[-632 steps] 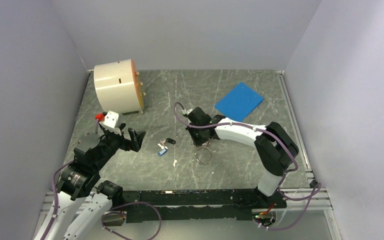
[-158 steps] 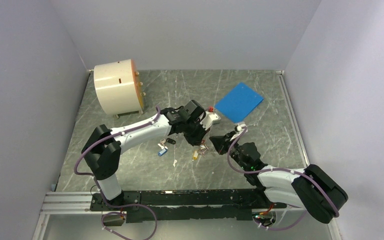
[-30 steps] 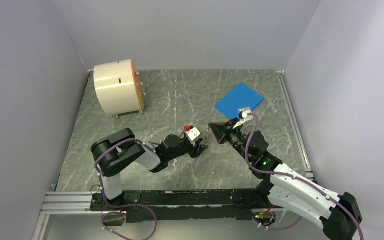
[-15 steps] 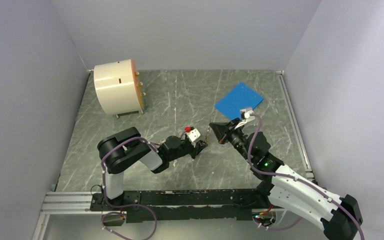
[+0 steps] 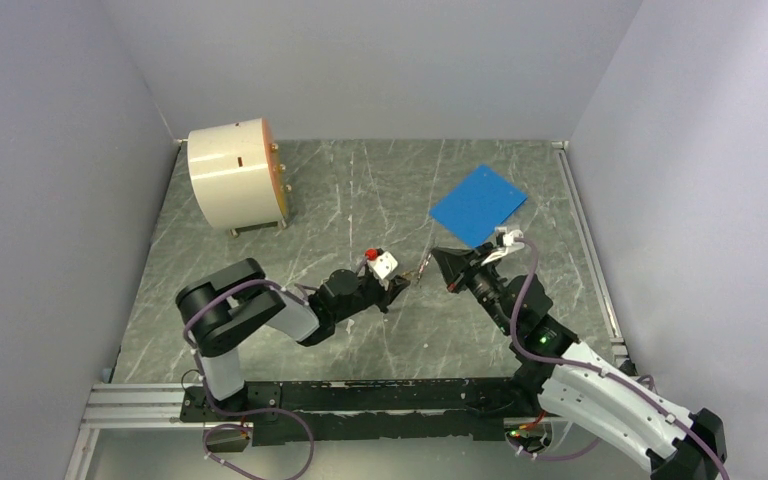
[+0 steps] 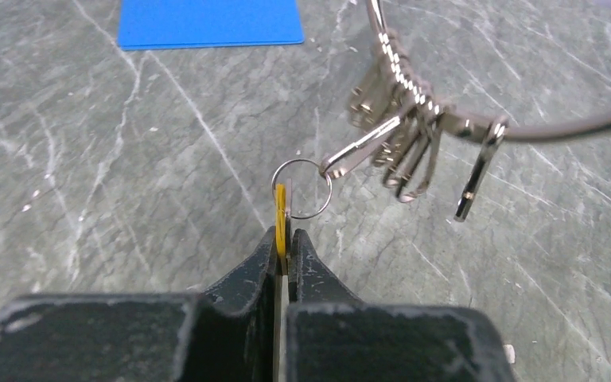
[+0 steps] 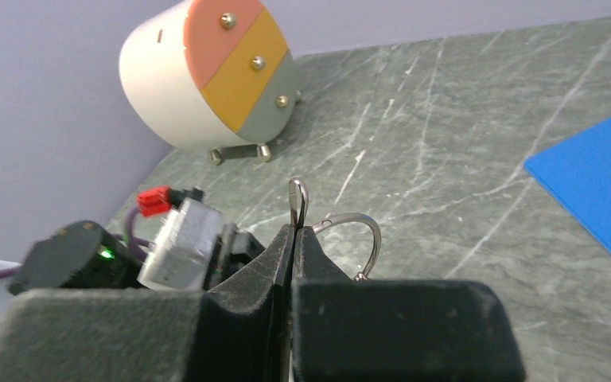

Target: Remove the keys from the keyring

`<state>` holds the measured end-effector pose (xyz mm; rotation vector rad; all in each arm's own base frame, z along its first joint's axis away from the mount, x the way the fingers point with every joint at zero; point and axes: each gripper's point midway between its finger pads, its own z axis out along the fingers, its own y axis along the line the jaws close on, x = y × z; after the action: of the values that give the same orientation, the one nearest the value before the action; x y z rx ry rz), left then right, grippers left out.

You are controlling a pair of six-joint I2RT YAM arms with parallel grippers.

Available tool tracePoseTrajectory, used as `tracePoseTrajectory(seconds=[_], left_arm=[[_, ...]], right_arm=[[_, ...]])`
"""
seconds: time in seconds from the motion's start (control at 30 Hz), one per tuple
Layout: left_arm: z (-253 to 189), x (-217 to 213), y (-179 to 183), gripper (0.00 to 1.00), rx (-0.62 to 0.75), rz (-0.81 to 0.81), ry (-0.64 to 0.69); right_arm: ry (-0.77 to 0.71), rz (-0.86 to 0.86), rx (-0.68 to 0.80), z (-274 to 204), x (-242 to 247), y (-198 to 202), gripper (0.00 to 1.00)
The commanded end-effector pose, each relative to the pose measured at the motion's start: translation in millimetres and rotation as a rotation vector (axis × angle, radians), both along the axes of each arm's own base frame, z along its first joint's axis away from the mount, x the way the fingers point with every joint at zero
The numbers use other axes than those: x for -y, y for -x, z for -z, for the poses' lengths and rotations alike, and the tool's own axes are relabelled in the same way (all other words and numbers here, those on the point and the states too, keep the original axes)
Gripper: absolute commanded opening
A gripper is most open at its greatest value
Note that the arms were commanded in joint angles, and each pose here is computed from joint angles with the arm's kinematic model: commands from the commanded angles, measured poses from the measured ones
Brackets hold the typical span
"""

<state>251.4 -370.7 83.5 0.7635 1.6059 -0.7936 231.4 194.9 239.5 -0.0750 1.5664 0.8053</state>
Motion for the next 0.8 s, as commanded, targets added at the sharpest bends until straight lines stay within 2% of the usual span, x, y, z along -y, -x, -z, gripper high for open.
tracePoseTrajectory(seconds=[0.0, 0.17, 0.37, 0.53, 0.77], left_arm=[[-6.5, -15.4, -7.5, 0.03, -0.005, -0.08, -0.084], [-19.4, -28.4, -12.0, 0.03, -0.01, -0.127, -0.166], [-30.1, -34.4, -12.3, 0.03, -0.026, -0.121, -0.28], [-45.2, -38.6, -14.8, 0.03, 0.046, -0.089, -0.365], [-82.7, -41.0, -17.6, 0.03, 0.17, -0.016, -0.483]], right_arm=[[0.039, 0.049, -0.023, 22.5, 11.6, -0.4, 0.01], [0.063, 0.07, -0.064, 50.6, 19.7, 3.5, 0.08], [0.106, 0.059, -0.045, 61.1, 23.3, 7.6, 0.3], [0.155, -0.008, 0.045, 52.8, 17.5, 14.1, 0.46], [0.182, -0.147, 0.132, 39.6, -2.5, 25.8, 0.56]])
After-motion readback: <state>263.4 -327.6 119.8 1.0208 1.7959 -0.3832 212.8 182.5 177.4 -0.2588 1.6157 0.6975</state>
